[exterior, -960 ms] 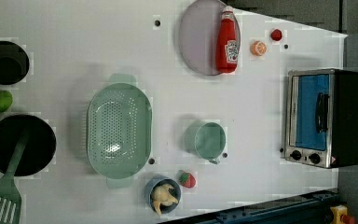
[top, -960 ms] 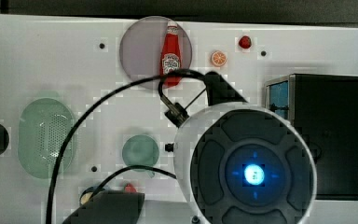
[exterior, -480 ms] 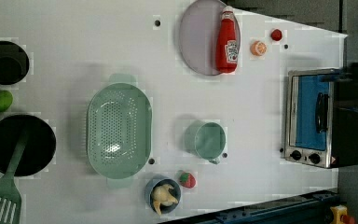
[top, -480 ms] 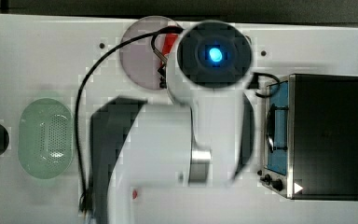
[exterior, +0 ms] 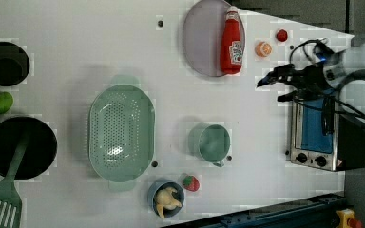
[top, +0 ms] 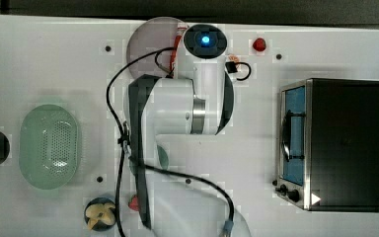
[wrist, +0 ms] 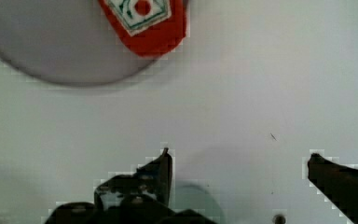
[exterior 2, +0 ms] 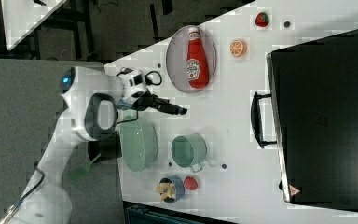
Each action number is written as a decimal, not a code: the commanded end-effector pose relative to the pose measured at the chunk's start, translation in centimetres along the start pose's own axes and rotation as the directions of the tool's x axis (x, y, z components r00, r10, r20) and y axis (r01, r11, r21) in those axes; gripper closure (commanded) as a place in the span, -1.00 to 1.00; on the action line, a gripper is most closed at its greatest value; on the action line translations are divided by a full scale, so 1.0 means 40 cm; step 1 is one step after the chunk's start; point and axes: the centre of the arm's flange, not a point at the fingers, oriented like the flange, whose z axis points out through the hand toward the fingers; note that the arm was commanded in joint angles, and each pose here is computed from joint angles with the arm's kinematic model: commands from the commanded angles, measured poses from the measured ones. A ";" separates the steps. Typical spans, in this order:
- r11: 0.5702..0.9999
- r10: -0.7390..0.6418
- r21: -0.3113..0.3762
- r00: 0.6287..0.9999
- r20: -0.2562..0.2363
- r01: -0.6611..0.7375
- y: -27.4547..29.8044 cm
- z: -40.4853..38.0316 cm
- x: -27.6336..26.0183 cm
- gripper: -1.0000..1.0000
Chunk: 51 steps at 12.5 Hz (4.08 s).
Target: Pick ketchup from plate and place it on table.
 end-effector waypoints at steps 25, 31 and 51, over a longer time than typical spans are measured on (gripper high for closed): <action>0.891 -0.443 -0.023 0.859 -0.257 0.453 -0.175 0.324 0.313 -0.42; 0.908 -0.396 0.000 0.858 -0.327 0.419 -0.201 0.191 0.311 -0.19; 0.992 -0.123 0.027 0.992 -0.034 0.124 0.216 -0.295 -0.078 -0.19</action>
